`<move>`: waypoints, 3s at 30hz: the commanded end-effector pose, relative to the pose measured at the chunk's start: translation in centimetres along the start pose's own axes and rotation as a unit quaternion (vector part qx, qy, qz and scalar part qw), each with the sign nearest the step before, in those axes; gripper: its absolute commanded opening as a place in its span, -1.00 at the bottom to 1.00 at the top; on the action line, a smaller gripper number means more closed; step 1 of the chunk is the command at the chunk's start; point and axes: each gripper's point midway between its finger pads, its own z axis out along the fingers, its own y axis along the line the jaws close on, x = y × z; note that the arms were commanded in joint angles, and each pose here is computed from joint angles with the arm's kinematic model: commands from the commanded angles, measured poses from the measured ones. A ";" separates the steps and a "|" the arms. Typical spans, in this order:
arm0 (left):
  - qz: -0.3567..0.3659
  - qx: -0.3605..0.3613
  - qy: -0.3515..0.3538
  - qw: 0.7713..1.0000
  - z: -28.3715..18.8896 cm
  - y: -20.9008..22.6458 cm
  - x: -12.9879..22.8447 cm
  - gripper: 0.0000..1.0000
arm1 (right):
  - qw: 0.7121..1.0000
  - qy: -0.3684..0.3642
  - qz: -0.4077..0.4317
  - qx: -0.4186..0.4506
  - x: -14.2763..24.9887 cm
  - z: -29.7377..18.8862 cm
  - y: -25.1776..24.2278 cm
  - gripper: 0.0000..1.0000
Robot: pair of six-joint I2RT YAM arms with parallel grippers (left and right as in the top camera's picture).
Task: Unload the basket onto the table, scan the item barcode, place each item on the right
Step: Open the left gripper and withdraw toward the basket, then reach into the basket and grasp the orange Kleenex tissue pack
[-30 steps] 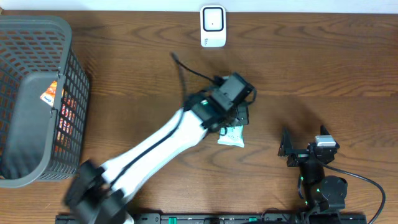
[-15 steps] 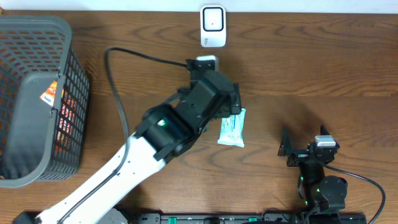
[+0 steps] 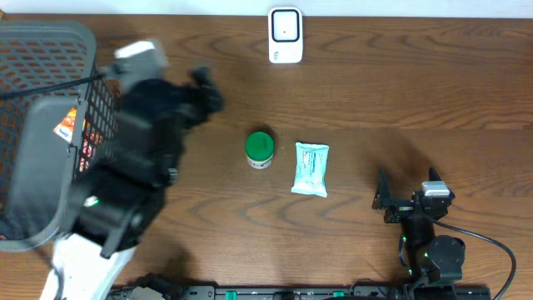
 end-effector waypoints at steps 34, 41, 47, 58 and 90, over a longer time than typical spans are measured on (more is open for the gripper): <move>-0.119 -0.317 -0.104 0.935 0.7 27.4 -9.4 0.96 | 1.000 0.000 0.005 0.000 0.1 0.0 0.0 0.99; -0.138 -0.344 -0.030 0.928 4.4 31.3 -6.0 0.96 | 1.000 0.000 0.005 0.000 0.1 0.0 0.0 0.98; -0.143 -0.360 0.020 0.922 7.2 33.2 -3.3 0.96 | 1.000 0.000 0.005 0.000 0.1 0.0 0.0 0.98; -0.149 -0.382 0.102 0.906 11.0 36.0 1.7 0.96 | 1.000 0.000 0.005 0.000 0.1 0.0 0.0 0.99; -0.161 -0.407 0.142 0.888 12.2 39.5 4.7 0.96 | 1.000 0.000 0.005 0.000 0.1 0.0 0.0 0.99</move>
